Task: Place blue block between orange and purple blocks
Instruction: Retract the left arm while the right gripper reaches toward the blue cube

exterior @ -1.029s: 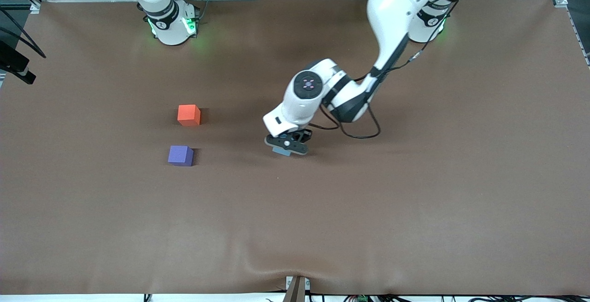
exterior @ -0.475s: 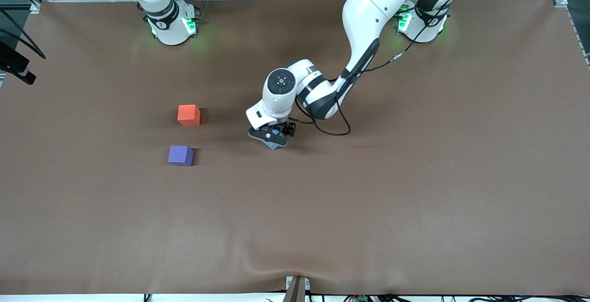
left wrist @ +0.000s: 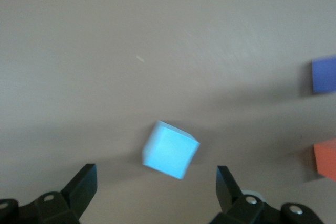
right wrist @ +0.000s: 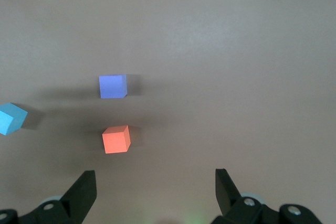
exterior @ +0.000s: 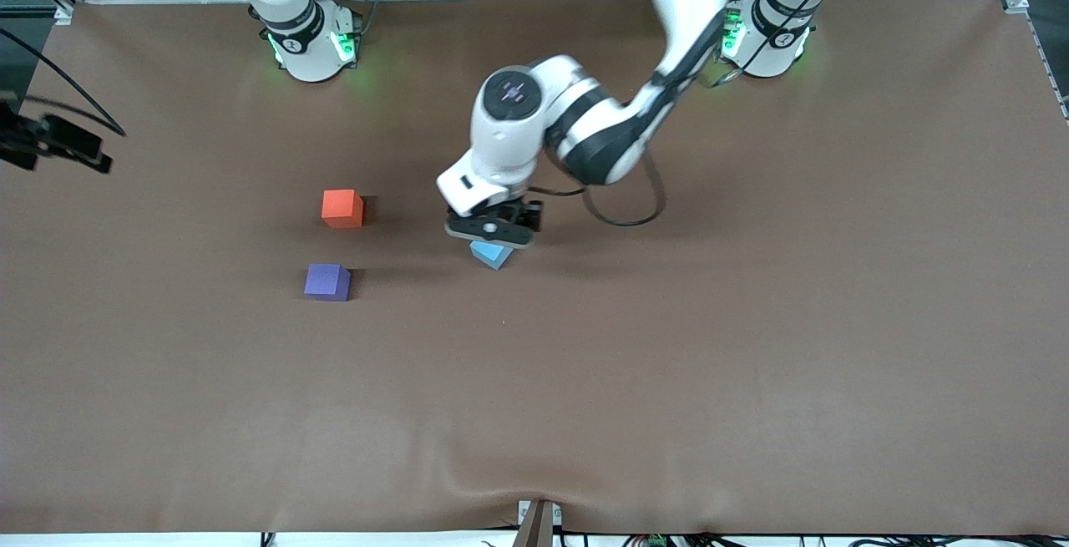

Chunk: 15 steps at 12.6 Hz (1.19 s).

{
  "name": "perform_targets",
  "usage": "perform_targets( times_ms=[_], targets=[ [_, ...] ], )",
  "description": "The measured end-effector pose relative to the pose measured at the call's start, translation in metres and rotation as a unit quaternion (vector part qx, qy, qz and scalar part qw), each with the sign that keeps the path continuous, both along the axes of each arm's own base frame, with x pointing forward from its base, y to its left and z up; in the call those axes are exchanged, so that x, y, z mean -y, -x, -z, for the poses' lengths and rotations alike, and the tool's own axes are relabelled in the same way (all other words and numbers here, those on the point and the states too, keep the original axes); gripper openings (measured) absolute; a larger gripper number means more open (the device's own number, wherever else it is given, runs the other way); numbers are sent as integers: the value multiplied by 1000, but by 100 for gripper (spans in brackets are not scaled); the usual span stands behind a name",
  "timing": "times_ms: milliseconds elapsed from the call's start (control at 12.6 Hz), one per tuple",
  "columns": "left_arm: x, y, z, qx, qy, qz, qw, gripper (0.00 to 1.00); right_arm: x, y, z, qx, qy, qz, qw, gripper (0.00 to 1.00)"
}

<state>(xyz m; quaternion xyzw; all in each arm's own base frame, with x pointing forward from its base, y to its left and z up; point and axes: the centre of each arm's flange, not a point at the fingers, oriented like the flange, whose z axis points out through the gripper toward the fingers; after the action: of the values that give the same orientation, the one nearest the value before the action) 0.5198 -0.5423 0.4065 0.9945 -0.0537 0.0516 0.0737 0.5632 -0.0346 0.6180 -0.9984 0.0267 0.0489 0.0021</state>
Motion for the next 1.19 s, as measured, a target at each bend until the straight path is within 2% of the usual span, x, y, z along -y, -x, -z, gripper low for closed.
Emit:
perform_targets(
  times_ms=[238, 475, 633, 792, 950, 1188],
  targets=[
    [-117, -50, -85, -19, -40, -81, 996, 100, -18, -11, 18, -15, -1, -16, 1000, 100],
    [-242, -101, -119, -27, -55, -170, 984, 100, -62, -12, 22, -18, 0, -9, 1000, 100],
    [-325, -125, -132, -36, -61, -225, 972, 100, -87, -15, 31, -27, -21, 12, 999, 100],
    [-397, -135, -141, -49, -70, -246, 966, 100, -103, -22, 46, -39, -39, 41, 998, 100],
    [-452, -139, -146, -56, -77, -229, 969, 100, -131, -27, 64, -52, -39, 66, 996, 100],
    [-512, -138, -156, -53, -79, -204, 974, 100, -191, -30, 88, -55, -28, 81, 995, 100]
  ],
)
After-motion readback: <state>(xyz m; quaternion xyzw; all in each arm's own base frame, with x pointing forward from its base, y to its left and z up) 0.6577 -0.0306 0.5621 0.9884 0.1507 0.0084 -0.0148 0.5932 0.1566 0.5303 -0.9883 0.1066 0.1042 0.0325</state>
